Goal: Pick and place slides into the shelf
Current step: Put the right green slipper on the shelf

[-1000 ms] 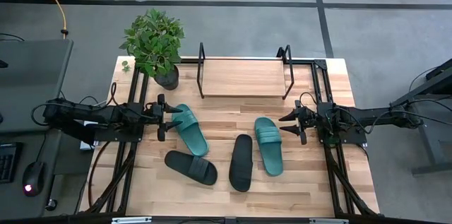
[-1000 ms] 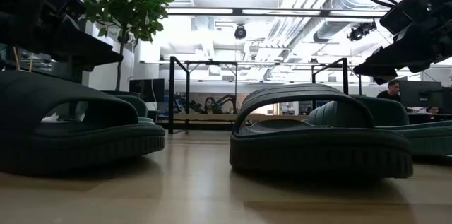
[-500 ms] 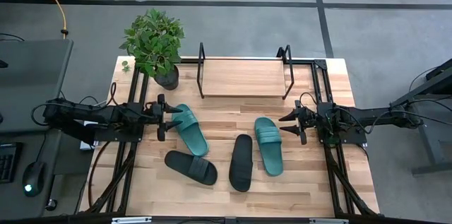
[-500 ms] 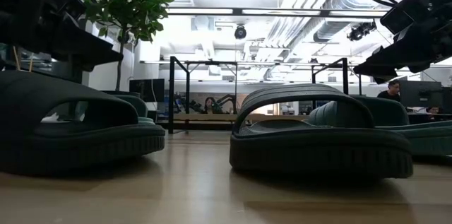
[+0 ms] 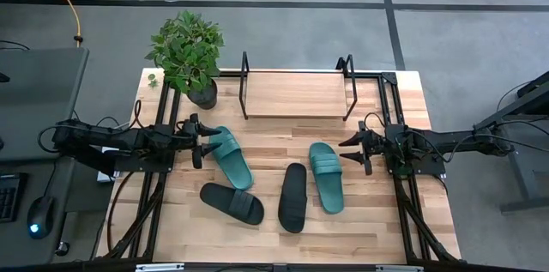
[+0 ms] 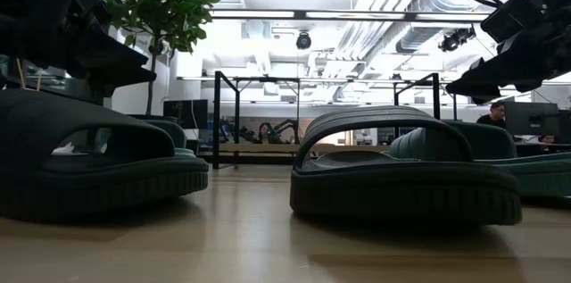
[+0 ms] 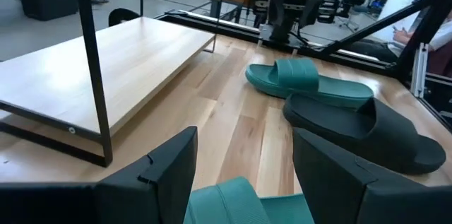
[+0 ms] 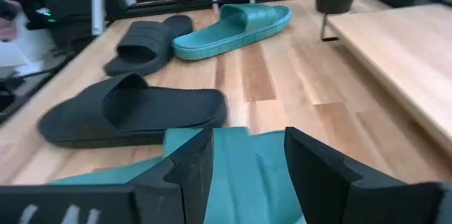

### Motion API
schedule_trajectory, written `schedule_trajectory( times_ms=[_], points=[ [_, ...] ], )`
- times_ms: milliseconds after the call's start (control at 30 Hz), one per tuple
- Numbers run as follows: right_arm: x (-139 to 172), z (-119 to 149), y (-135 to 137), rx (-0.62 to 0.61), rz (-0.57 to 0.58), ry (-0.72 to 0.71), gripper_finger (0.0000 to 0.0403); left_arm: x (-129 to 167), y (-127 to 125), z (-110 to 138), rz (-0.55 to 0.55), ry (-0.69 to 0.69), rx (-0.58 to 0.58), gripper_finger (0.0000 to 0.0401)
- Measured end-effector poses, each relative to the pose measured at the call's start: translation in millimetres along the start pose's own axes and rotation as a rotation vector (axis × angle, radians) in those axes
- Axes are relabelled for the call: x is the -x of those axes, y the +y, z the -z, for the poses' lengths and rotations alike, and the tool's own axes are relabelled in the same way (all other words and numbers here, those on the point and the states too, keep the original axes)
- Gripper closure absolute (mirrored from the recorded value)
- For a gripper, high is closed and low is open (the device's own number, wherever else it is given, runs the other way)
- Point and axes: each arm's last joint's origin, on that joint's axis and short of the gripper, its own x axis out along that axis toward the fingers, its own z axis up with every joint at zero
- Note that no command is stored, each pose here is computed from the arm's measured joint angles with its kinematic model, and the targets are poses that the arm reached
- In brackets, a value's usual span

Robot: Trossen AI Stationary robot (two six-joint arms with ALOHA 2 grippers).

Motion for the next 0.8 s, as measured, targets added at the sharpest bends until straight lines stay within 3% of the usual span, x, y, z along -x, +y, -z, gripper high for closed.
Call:
schedule_trajectory(
  times_ms=[233,500,800],
  points=[
    [0.0,-1.1,-0.4,-0.083,0.016,-0.013,0.0237,0.0,-0.2,-0.5,0.004,-0.004,0.057,0.0186],
    [0.2,-6.8,-0.1,-0.09,0.015,-0.073,0.0237,0.0,-0.9,-3.5,0.013,-0.035,0.088,0.0186],
    [1.6,-17.5,1.0,-0.158,-0.007,-0.184,0.0237,3.3,-5.1,-24.8,0.074,-0.248,0.116,0.0186]
  ],
)
